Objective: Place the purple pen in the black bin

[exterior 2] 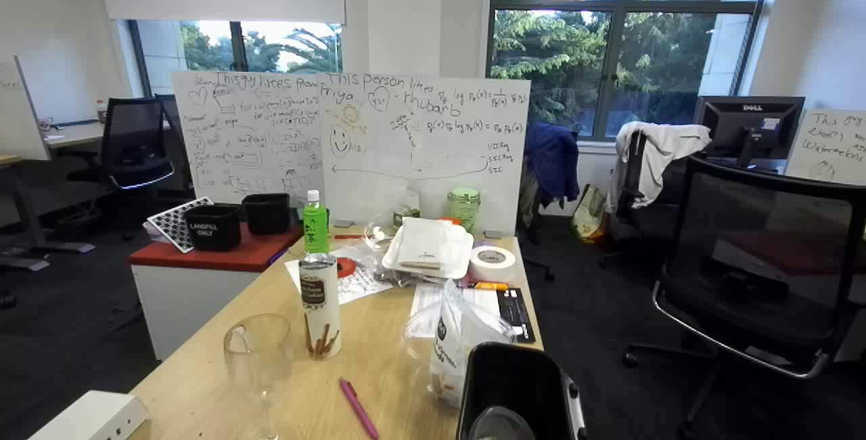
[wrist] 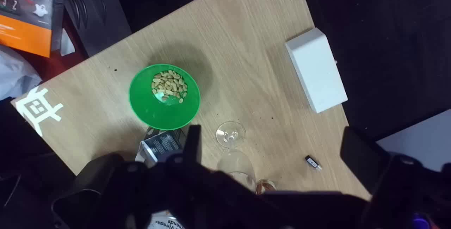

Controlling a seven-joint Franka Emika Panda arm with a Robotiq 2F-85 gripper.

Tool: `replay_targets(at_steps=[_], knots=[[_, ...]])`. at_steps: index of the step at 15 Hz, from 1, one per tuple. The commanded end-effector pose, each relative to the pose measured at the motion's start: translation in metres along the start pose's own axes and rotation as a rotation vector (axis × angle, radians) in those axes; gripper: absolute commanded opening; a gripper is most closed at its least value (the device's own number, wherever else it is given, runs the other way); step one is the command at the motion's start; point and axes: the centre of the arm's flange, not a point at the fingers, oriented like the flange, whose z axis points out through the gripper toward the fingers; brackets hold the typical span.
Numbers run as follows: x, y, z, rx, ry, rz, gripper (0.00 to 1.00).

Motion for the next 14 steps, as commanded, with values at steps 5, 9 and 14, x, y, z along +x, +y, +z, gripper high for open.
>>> replay_targets(at_steps=[5, 9, 14], knots=[[0.000, 0.000, 0.000, 0.000, 0.000, 0.000, 1.00], [0.013, -0.007, 0.008, 0.061, -0.037, 0.067, 1.00], [0.055, -0.022, 0.029, 0.193, -0.085, 0.315, 1.00]])
